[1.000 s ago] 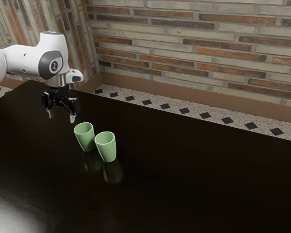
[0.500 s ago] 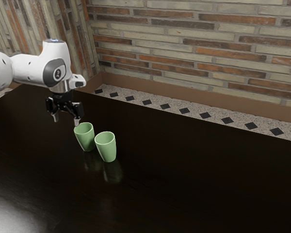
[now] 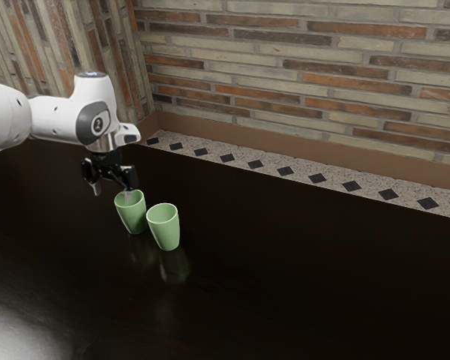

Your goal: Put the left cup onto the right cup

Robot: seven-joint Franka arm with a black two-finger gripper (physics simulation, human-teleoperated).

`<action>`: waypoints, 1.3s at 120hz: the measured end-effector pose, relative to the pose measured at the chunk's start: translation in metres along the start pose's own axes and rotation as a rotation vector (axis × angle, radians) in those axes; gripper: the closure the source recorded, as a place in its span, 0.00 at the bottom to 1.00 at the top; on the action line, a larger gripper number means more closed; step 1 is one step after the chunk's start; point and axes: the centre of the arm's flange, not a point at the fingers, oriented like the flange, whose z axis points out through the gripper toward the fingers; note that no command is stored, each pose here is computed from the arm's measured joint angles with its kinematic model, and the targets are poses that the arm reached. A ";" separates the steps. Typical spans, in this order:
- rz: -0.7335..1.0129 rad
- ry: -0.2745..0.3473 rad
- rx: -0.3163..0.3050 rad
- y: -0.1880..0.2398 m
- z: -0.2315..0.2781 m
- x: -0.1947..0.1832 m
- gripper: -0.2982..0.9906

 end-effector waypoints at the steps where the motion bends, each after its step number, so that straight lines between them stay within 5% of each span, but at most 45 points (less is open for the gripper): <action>1: 0.000 0.000 0.000 0.000 0.000 0.000 0.23; 156: 0.008 0.000 -0.014 -0.012 0.026 0.019 0.23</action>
